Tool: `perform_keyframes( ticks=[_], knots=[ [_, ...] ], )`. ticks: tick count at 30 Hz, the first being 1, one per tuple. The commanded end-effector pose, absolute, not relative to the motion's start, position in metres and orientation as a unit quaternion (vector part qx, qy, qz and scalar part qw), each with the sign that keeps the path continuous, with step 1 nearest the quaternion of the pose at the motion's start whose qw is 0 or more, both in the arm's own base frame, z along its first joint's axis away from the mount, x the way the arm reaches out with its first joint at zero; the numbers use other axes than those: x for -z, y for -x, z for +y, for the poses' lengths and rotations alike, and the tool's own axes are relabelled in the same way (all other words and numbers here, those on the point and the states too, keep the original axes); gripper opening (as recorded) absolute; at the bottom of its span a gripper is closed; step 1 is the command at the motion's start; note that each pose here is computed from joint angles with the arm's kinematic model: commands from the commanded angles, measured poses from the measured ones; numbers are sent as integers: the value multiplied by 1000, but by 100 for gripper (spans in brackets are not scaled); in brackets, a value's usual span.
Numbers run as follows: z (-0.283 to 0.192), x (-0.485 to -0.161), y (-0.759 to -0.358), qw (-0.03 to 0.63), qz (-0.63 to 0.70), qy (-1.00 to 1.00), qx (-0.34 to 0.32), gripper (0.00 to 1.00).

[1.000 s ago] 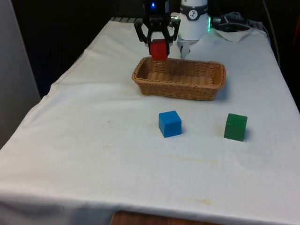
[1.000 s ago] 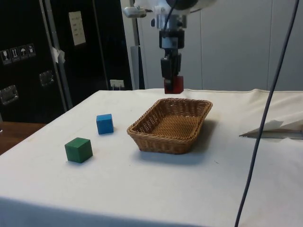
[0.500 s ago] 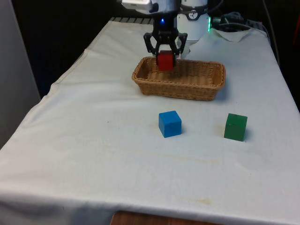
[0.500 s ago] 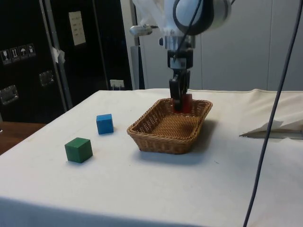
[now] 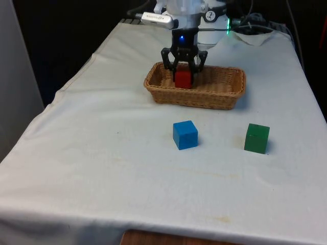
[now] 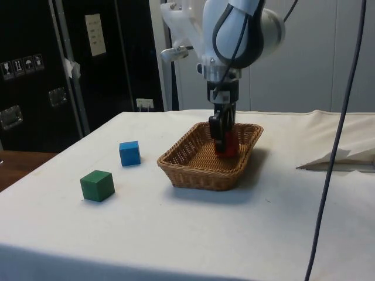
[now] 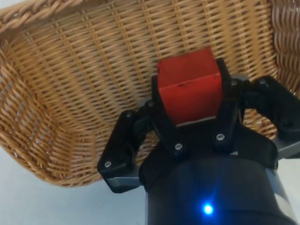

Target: Pick up exactly two blocks and place them into the basket.

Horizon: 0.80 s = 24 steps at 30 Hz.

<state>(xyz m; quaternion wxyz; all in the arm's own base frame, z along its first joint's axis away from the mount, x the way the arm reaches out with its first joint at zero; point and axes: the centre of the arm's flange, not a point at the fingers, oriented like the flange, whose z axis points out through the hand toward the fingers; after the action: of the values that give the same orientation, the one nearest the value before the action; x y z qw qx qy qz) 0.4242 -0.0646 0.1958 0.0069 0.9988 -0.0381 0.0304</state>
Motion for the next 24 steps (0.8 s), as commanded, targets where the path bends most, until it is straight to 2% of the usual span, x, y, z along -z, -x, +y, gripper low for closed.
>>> perform_keyframes(
  ticks=[1, 2, 6, 7, 10, 11, 12, 14, 24],
  knots=[
    [-63, -198, -424, 4, -40, -999, -35, 1],
    [-63, -198, -424, 4, -40, -999, -35, 1],
    [-65, -197, -425, 7, -38, -999, -32, 35],
    [-64, -198, -423, 4, -40, -999, -34, 35],
    [-64, -198, -423, 4, -39, -999, -34, 70],
    [-64, -198, -423, 4, -39, -999, -34, 89],
    [-64, -198, -423, 4, -39, -999, -33, 97],
    [-65, -197, -425, 7, -38, -999, -32, 100],
    [-62, -206, -425, 2, -37, -999, -36, 100]
  ],
)
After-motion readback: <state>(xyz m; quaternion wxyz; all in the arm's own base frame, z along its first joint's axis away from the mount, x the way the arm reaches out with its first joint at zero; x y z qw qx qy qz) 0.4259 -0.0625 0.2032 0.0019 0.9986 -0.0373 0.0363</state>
